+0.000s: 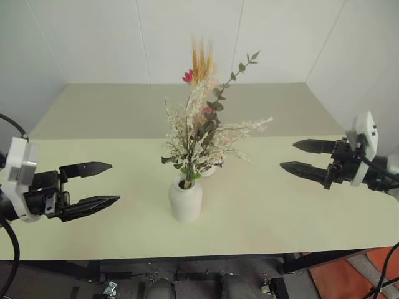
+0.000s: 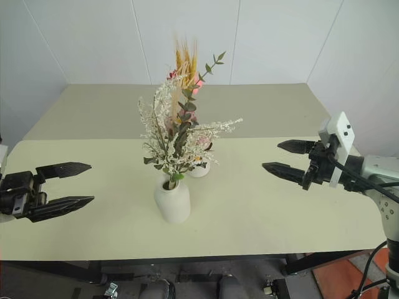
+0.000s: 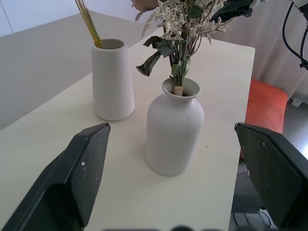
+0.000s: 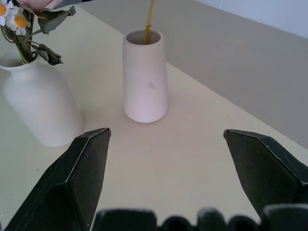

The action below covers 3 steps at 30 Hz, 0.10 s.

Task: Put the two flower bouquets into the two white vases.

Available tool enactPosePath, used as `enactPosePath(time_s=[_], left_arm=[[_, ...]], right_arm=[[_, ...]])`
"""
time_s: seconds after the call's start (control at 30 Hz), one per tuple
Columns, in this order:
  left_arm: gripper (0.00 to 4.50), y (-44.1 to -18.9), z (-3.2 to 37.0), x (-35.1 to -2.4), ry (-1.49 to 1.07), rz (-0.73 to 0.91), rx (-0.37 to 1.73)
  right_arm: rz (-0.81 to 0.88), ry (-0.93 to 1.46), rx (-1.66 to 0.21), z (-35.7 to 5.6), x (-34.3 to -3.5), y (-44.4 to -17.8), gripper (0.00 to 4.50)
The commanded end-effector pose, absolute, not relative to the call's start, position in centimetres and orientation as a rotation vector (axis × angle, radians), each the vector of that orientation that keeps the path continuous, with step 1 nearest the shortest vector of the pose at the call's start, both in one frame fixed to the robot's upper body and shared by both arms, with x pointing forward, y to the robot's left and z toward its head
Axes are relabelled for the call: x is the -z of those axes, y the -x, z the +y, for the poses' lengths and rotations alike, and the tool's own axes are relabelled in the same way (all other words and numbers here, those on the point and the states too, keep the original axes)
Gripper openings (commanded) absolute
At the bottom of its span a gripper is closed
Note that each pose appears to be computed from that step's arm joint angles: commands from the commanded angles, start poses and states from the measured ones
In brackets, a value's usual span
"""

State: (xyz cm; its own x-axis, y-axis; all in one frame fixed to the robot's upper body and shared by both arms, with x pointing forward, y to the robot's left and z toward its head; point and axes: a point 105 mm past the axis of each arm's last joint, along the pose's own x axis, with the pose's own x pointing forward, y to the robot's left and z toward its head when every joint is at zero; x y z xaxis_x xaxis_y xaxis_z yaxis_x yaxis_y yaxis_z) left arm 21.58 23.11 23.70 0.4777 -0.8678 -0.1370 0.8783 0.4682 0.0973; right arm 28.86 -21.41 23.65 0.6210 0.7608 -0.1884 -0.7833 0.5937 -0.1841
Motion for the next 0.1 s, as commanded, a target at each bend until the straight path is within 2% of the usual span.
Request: enactPosePath(time_s=[0.03, 0.1], left_arm=[[4.5, -21.43, 23.0, -24.78, -0.197, 0.04, 1.067], [4.5, -21.6, 22.97, -24.83, -0.197, 0.042, 1.069]], right_arm=[[0.055, 0.287, -0.889, -21.57, -24.88, -28.45, 4.46], [0.054, 0.289, -0.884, -21.68, -24.91, -28.45, 4.46]])
